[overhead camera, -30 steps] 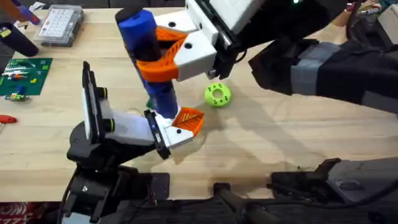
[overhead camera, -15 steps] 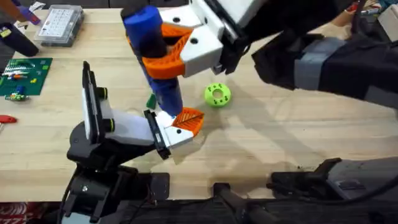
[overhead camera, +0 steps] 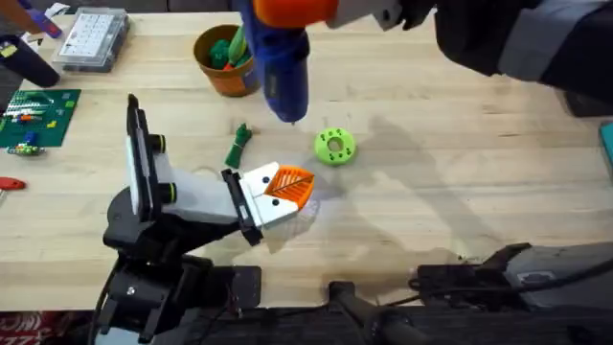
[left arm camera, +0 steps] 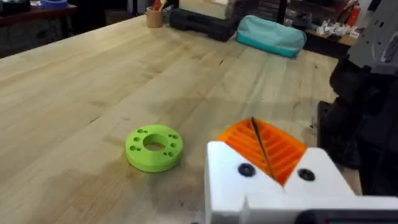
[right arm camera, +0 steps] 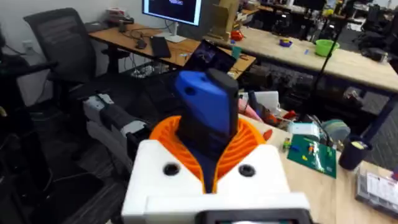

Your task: Pick up the gripper from the table and insert it into the empty holder that is missing its gripper. Then pick up a screw, insert it into the mounting hole, and use the screwdriver to tighten it. Finally, clean up the table by picking up the vegetable and placing it into the bucket.

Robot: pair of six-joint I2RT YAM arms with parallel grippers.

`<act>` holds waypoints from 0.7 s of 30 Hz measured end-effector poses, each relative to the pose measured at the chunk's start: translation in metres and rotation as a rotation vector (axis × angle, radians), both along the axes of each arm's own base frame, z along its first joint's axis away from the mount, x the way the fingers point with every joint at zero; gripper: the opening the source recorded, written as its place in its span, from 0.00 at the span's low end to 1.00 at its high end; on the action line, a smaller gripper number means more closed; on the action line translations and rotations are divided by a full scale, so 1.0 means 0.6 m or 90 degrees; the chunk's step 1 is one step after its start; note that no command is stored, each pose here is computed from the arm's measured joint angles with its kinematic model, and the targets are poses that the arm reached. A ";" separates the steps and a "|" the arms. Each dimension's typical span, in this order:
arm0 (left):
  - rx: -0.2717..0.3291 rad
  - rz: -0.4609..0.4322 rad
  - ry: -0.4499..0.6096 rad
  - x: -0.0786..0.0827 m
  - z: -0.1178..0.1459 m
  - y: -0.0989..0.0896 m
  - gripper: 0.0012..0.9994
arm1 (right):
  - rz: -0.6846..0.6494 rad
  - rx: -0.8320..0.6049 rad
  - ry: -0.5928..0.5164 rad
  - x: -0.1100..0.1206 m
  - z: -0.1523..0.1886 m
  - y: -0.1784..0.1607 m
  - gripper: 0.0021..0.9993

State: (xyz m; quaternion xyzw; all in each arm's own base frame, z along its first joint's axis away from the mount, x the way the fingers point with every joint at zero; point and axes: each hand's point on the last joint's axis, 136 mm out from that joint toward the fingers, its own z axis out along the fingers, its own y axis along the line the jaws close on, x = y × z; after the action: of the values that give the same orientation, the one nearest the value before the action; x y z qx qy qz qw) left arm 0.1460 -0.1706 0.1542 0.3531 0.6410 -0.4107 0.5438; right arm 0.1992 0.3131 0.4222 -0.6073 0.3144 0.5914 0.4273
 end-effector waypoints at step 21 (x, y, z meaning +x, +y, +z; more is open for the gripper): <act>0.000 0.000 0.000 0.000 0.000 0.000 0.01 | -0.079 -0.033 0.042 0.117 -0.071 -0.024 0.04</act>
State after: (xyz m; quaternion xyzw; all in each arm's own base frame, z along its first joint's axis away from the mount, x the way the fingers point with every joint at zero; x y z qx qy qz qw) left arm 0.1460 -0.1706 0.1542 0.3532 0.6410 -0.4108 0.5437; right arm 0.2696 0.2989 0.3793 -0.5777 0.3803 0.5750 0.4370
